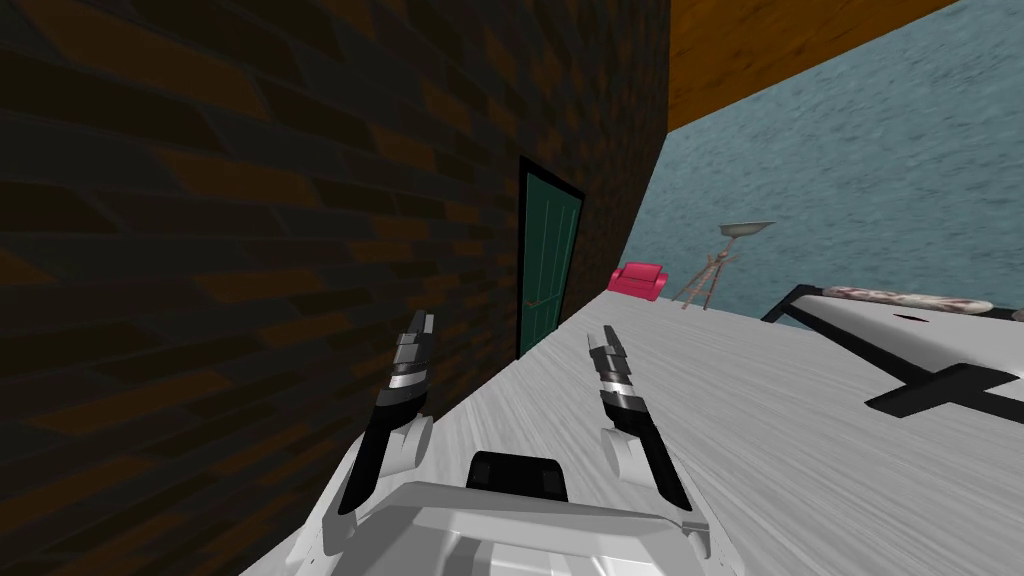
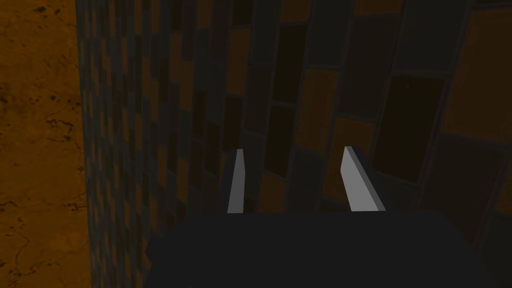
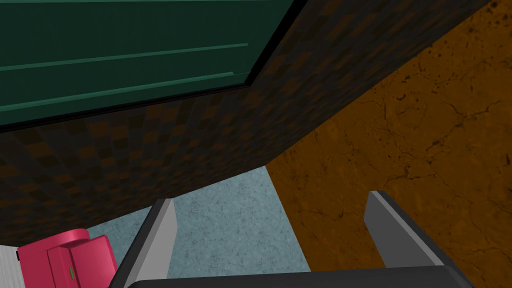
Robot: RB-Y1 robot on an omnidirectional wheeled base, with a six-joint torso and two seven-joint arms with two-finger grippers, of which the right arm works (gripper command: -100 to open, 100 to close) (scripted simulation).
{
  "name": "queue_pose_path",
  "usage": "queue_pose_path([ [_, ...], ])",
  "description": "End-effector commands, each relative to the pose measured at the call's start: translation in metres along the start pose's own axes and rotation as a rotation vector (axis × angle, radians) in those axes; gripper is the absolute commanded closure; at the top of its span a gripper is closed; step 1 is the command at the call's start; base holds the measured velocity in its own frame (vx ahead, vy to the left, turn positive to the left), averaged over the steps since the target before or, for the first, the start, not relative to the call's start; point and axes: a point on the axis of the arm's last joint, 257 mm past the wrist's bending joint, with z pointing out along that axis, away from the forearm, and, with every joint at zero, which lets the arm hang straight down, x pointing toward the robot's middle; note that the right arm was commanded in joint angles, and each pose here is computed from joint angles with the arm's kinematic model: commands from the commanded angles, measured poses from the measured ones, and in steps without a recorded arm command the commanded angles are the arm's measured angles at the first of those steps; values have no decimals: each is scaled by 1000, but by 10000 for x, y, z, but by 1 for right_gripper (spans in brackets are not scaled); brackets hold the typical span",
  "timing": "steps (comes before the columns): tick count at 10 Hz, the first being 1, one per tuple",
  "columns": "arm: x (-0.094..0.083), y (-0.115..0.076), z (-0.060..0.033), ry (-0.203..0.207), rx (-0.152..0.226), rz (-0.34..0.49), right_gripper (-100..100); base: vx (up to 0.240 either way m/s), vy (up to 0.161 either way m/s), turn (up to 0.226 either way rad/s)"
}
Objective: Pull the door open
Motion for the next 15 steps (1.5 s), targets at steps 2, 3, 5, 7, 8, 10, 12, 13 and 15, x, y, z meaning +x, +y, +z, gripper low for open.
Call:
queue_pose_path([
  [2, 75, -207, -13, 17, 23, 16, -100, 95, -47, 69],
  [3, 104, -283, -17, 24, 32, 22, -100, 90, -57, 100],
  [5, 162, -433, -28, 38, 50, 33, -100, 94, -59, 78],
  [7, 227, -594, -44, 52, 70, 45, -100, 90, -56, 72],
  [8, 260, -674, -54, 60, 80, 51, -100, 91, -53, 70],
  [10, 325, -830, -75, 75, 100, 62, -100, 89, -58, 99],
  [12, 394, -992, -103, 90, 122, 72, -100, 86, -62, 86],
  [13, 429, -1071, -118, 98, 133, 77, -100, 101, -76, 78],
  [15, 496, -1227, -151, 114, 155, 86, -100, 92, -73, 88],
])
